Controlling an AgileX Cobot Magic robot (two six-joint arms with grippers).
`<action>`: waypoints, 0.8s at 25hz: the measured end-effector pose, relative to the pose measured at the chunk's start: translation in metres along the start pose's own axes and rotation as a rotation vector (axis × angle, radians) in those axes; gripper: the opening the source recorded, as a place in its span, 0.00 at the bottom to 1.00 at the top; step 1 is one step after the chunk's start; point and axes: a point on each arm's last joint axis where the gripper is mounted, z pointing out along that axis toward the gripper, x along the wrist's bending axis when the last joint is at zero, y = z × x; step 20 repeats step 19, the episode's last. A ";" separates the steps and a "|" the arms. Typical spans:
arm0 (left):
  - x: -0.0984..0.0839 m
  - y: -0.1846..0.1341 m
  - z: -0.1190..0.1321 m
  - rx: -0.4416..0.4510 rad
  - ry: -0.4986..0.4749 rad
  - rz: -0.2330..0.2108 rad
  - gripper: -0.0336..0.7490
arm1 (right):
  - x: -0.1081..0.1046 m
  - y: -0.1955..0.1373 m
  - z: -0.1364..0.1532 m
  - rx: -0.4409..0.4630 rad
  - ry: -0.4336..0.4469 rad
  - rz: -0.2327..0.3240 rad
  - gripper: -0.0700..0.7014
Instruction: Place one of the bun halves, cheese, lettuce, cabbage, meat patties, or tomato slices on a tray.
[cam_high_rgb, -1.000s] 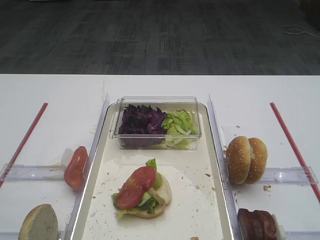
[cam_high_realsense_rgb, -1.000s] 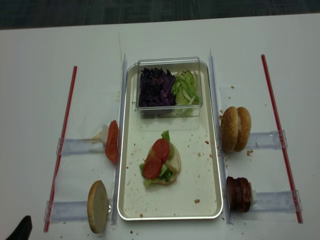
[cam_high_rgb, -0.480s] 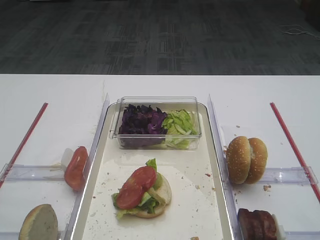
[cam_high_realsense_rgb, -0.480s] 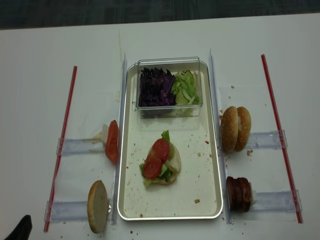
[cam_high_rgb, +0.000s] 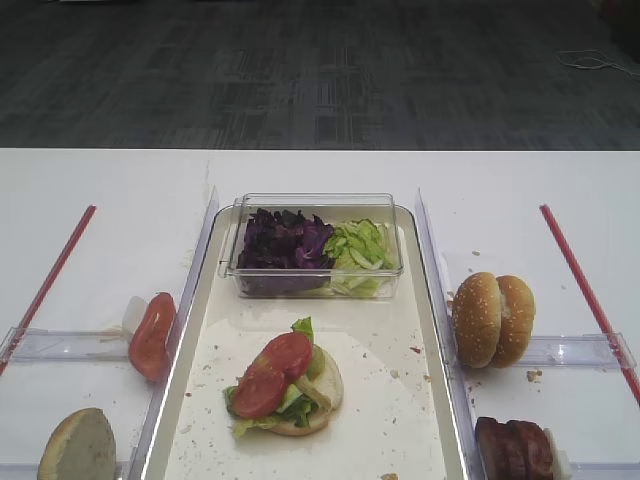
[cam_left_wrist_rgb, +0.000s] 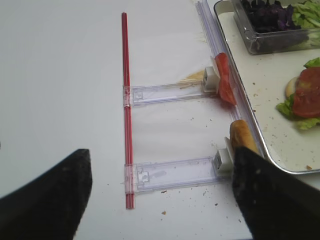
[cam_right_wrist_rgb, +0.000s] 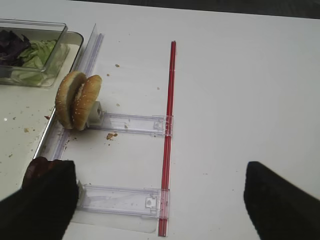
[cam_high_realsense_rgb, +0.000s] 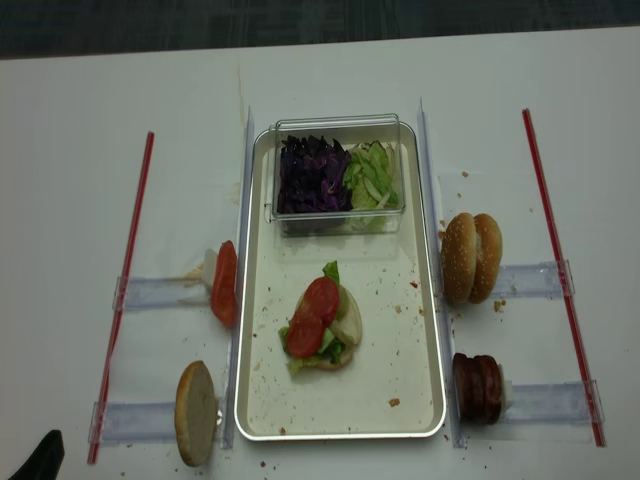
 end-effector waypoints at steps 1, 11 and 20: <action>0.000 0.000 0.000 0.000 0.000 0.000 0.76 | 0.000 0.000 0.000 0.000 0.000 0.000 0.99; 0.000 0.000 0.000 0.000 0.000 0.000 0.76 | 0.000 0.000 0.000 0.000 0.000 0.000 1.00; 0.000 0.000 0.000 0.000 0.000 -0.002 0.76 | 0.000 0.000 0.000 0.000 0.000 0.000 1.00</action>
